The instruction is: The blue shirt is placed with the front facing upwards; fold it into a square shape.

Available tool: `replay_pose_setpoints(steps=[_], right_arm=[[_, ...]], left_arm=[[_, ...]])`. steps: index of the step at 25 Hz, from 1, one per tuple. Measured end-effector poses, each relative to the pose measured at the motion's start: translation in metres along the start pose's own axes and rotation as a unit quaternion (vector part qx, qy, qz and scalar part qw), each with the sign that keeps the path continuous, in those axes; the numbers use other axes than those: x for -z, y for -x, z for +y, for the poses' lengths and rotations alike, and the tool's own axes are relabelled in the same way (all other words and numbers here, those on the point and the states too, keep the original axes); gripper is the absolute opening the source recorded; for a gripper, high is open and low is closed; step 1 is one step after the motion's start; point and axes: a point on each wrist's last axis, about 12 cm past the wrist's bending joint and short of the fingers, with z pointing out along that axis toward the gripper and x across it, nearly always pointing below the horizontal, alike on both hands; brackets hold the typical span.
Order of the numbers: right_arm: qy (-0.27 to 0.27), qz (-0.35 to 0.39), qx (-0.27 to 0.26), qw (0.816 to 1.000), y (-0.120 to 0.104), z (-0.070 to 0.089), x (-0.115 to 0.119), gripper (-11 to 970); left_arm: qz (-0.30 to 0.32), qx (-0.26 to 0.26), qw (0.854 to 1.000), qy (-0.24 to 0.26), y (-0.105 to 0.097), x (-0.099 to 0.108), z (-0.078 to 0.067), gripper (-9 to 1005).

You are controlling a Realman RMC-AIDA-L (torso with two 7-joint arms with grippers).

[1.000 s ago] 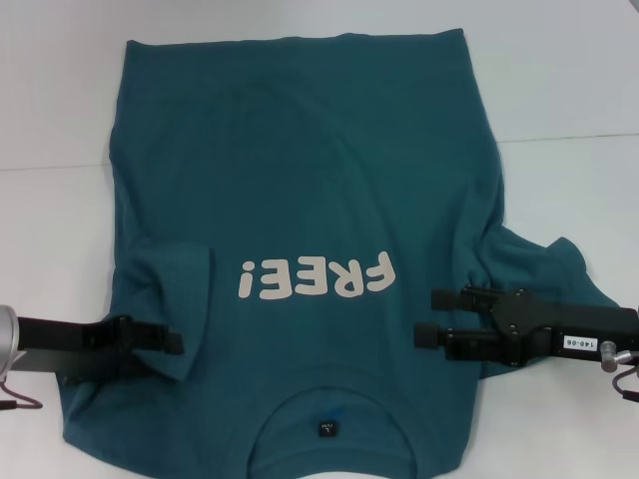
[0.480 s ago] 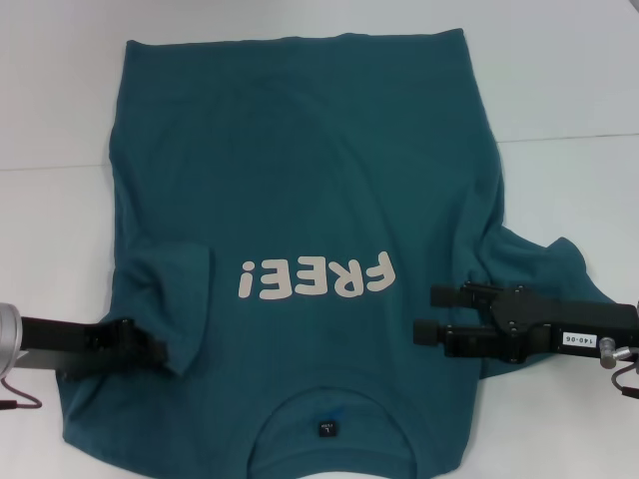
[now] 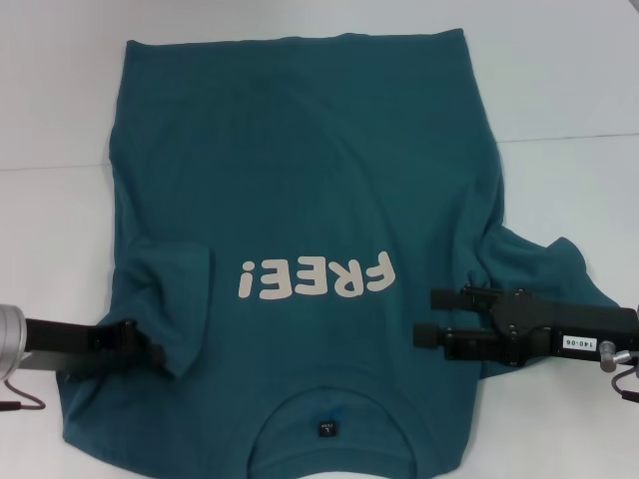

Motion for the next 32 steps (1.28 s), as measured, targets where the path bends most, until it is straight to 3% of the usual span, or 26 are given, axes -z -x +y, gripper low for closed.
replay_pose_setpoints(steps=[23,32], right_arm=[[0.002,0.001,0.007,1.0,0.004,-0.001,-0.001,916],[0.001,0.001,0.011,1.0,0.003,-0.001,0.001,915]], left_arm=[[-0.007,-0.003,0.995,-0.097,-0.002,-0.016,-0.033,8],[-0.015,0.01,0.993,-0.121,-0.005,-0.022,-0.034,68]])
